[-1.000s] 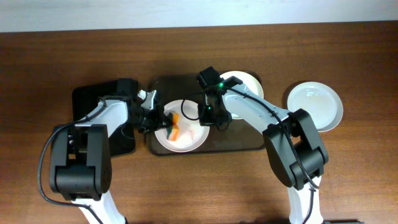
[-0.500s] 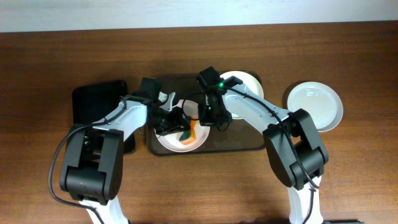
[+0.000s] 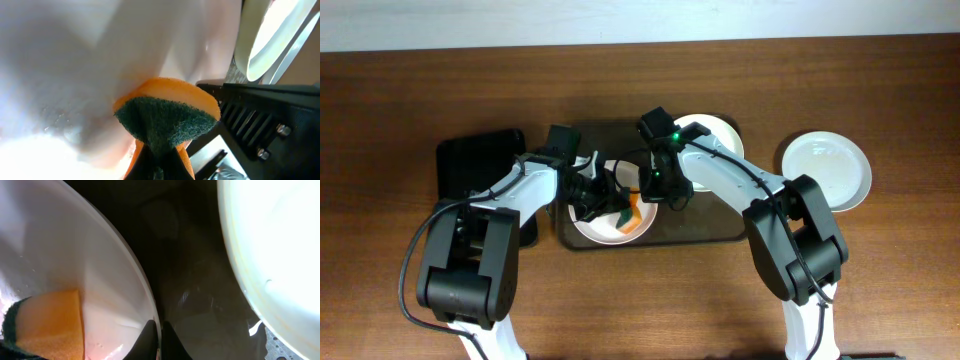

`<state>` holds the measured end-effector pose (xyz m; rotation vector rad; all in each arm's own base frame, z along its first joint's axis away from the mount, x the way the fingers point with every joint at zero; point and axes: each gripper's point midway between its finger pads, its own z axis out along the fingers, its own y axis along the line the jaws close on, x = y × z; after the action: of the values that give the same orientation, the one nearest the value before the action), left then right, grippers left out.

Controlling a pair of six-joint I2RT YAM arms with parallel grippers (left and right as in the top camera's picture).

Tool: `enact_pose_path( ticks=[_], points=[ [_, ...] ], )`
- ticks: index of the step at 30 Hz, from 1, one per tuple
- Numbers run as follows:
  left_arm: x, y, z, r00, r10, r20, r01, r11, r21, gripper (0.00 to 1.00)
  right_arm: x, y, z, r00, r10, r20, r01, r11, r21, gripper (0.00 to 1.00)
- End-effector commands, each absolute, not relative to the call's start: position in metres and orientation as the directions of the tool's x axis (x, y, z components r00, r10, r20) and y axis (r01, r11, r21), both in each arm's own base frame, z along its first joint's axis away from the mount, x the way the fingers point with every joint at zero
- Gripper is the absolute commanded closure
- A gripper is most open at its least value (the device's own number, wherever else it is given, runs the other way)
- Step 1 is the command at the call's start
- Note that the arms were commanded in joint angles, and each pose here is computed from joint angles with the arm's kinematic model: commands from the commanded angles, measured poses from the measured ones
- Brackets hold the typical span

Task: Clean dirty plates on tray and stack at the side

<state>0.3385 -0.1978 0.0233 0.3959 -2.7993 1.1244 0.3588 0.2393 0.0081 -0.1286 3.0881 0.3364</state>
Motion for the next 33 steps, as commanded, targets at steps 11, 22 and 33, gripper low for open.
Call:
enact_pose_path(
  ticks=[11, 22, 33],
  points=[
    [0.337, -0.217, 0.02, -0.97, -0.199, 0.136, -0.237, 0.676, -0.698, 1.0, 0.359, 0.229, 0.001, -0.998, -0.063, -0.03, -0.067, 0.982, 0.175, 0.96],
    [0.343, -0.192, 0.001, -0.979, -0.203, 0.025, -0.173, 0.756, -0.631, 1.0, 0.358, 0.228, 0.001, -0.998, -0.063, -0.024, -0.067, 0.983, 0.172, 0.96],
    [0.389, -0.139, 0.052, -0.941, -0.237, -0.242, -0.046, 0.798, -0.601, 1.0, 0.358, 0.228, 0.001, -0.998, -0.063, -0.024, -0.066, 0.983, 0.172, 0.96]
  ],
)
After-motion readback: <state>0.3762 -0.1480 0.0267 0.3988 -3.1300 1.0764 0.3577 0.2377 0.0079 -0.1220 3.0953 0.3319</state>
